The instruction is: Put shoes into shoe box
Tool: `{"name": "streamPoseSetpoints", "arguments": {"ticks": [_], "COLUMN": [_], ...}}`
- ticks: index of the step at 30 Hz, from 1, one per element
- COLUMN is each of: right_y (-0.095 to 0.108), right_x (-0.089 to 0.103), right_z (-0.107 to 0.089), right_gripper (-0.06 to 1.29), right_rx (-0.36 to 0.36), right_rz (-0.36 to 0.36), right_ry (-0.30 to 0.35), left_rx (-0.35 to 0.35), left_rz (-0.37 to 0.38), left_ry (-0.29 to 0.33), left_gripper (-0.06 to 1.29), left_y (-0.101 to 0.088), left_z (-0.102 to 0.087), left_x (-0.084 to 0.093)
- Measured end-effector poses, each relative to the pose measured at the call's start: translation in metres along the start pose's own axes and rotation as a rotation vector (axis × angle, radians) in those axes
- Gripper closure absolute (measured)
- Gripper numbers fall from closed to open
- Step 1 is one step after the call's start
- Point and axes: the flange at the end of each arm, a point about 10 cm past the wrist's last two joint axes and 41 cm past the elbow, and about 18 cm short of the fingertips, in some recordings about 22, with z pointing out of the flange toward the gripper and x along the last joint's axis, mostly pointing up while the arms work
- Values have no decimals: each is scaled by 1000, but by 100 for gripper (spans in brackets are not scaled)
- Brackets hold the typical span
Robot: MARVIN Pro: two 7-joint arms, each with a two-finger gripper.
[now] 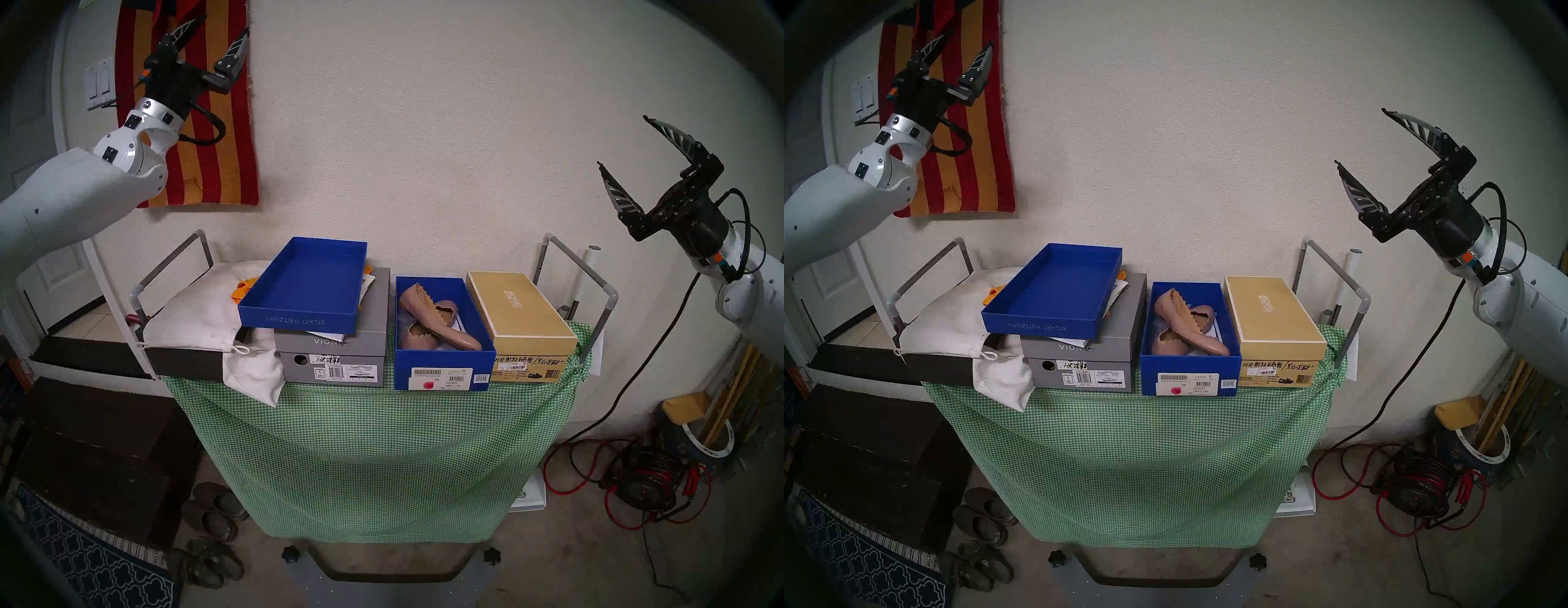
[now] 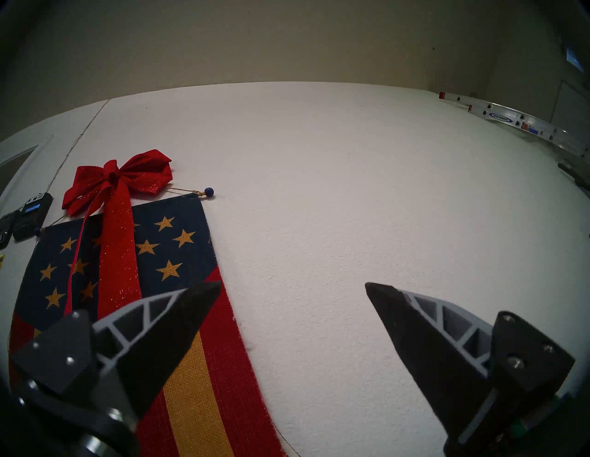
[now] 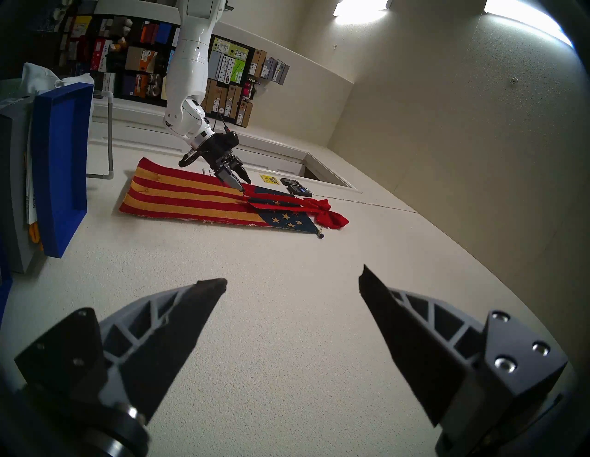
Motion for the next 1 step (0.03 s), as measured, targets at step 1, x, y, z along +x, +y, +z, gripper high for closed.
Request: {"name": "streamPoseSetpoints", "arguments": {"ticks": [1], "right_y": [0], "right_x": [0], "right_z": [0], "right_gripper": [5], "right_rx": [0], "right_rz": [1], "right_ry": [0], "left_rx": [-4], "left_rz": [-9], "left_ry": [2], "left_gripper": [-3], "left_y": [1], "left_z": [-4], "left_x": [2]}}
